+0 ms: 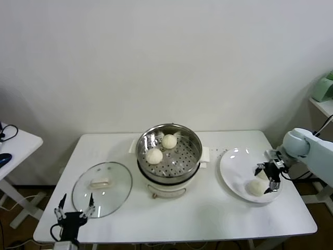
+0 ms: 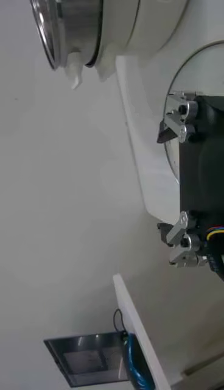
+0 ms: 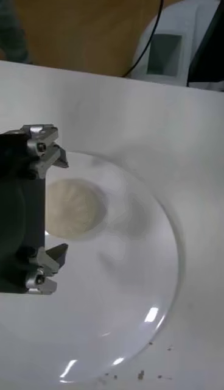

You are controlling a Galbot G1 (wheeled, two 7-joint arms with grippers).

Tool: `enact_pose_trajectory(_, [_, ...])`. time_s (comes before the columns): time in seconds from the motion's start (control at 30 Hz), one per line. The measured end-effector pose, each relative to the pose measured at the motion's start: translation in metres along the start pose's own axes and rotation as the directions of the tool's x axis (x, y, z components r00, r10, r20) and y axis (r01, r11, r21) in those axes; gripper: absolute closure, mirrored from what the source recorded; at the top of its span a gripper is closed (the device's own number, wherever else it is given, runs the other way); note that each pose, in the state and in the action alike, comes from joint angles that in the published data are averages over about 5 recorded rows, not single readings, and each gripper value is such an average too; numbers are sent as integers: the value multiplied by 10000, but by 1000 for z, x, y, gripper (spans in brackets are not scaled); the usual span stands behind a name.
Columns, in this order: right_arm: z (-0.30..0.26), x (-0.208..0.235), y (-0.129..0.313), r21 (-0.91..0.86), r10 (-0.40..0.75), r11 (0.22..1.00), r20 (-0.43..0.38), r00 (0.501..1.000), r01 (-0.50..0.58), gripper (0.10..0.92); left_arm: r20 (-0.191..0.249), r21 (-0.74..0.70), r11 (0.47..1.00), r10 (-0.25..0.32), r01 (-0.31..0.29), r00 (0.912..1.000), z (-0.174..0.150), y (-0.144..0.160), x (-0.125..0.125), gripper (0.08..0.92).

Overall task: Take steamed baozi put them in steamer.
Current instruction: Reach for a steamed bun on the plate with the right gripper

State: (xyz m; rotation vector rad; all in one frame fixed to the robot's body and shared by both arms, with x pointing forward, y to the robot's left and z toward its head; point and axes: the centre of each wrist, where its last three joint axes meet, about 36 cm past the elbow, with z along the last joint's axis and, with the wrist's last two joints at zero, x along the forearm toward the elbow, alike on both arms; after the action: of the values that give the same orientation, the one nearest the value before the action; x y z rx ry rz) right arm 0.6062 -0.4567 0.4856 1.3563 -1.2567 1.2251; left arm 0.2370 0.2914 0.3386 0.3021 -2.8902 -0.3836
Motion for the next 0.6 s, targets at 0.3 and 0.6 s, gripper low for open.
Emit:
enact_pose_trajectory(0.3, [-1, -18, -6, -5, -49, 10000, -138, 9999, 49, 200, -85, -29, 10000, -15, 15, 10000, 3, 0, 0, 177])
enact_pose_trajectory(0.6, [-6, -29, -12, 24, -106, 9999, -142, 9998, 107, 200, -110, -24, 10000, -19, 19, 9999, 5, -1, -2, 177])
